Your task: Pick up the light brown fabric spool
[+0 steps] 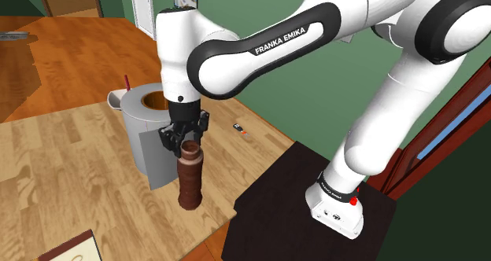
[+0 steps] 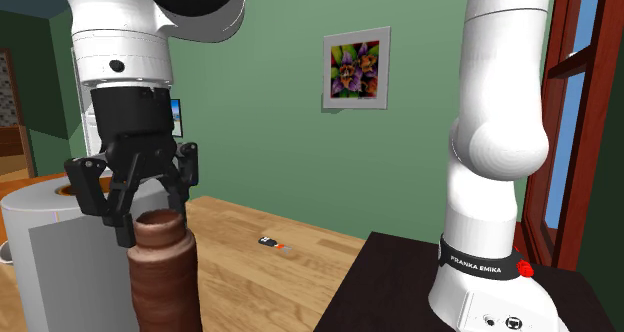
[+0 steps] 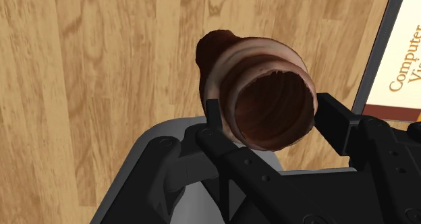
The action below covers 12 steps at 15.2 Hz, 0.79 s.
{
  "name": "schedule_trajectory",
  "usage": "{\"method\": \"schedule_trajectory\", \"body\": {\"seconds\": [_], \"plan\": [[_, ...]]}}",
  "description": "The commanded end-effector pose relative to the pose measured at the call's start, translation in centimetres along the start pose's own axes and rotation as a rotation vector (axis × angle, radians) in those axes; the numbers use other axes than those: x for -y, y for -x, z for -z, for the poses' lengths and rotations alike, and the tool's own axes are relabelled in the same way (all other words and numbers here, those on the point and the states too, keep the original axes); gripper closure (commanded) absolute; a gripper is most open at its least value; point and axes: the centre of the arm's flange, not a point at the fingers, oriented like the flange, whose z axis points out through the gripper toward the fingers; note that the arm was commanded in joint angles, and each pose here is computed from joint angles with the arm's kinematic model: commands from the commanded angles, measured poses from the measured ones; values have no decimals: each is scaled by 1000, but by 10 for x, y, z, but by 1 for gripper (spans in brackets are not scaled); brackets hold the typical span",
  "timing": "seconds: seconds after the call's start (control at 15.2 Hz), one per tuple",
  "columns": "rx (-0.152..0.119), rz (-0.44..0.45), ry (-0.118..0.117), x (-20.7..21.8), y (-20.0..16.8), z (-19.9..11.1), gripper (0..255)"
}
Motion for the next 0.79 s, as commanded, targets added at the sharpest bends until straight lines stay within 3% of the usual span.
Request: {"method": "schedule_trajectory", "body": {"seconds": [0.0, 0.73], "plan": [[-1, 0, 0, 1, 1, 11, 255], [-1, 0, 0, 1, 5, 59, 255]]}}
